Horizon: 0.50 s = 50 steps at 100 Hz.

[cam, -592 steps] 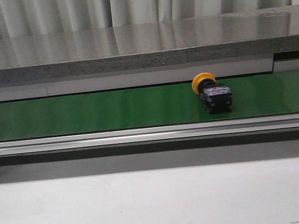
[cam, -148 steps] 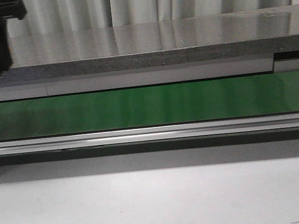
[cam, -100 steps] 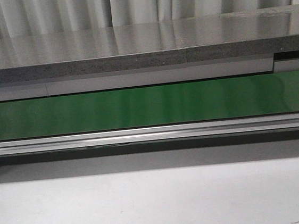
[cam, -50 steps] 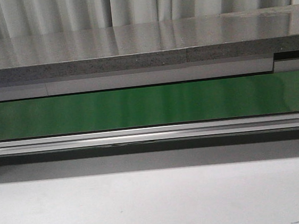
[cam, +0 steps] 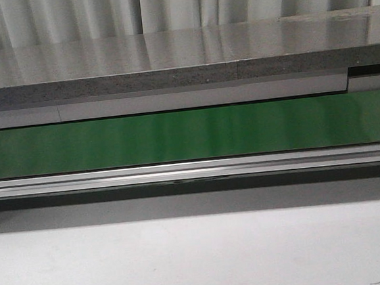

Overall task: Move button from right to left
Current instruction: 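Lower the button into the blue tray and open the left gripper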

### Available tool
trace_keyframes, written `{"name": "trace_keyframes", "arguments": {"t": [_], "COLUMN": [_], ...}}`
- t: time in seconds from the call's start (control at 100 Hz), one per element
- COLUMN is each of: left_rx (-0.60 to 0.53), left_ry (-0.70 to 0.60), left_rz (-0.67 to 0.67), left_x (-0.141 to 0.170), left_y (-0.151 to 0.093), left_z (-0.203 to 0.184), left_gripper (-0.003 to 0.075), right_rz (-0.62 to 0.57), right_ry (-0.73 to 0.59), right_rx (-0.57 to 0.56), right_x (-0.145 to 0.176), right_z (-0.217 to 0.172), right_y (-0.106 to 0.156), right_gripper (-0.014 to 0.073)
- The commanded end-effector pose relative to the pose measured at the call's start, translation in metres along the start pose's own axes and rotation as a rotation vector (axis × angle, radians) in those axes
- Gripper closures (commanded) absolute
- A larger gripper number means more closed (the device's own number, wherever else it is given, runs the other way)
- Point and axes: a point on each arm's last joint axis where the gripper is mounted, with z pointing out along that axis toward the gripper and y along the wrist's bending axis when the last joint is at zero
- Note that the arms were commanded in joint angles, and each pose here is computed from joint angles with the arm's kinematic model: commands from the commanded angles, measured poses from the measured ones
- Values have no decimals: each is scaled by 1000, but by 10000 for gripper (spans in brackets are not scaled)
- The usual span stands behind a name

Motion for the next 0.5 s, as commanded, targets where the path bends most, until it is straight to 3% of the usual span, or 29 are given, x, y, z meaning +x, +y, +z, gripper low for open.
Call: {"name": "trace_keyframes", "arguments": {"t": [0.0, 0.22, 0.49], "left_rx": [-21, -21, -40], "left_ry": [-89, -88, -92], "left_rz": [-8, -8, 4], "left_x": [-5, -6, -5], "left_y": [4, 4, 6], "left_z": [-24, -25, -28], "left_gripper": [546, 304, 300], "right_rz": [-18, -18, -18], "right_ry": [-121, -121, -121], "right_rx": [16, 16, 16], "right_x": [-15, -15, -15], "right_z": [-5, -5, -5], "right_y": [-2, -2, -2], "right_gripper": [656, 656, 656]}}
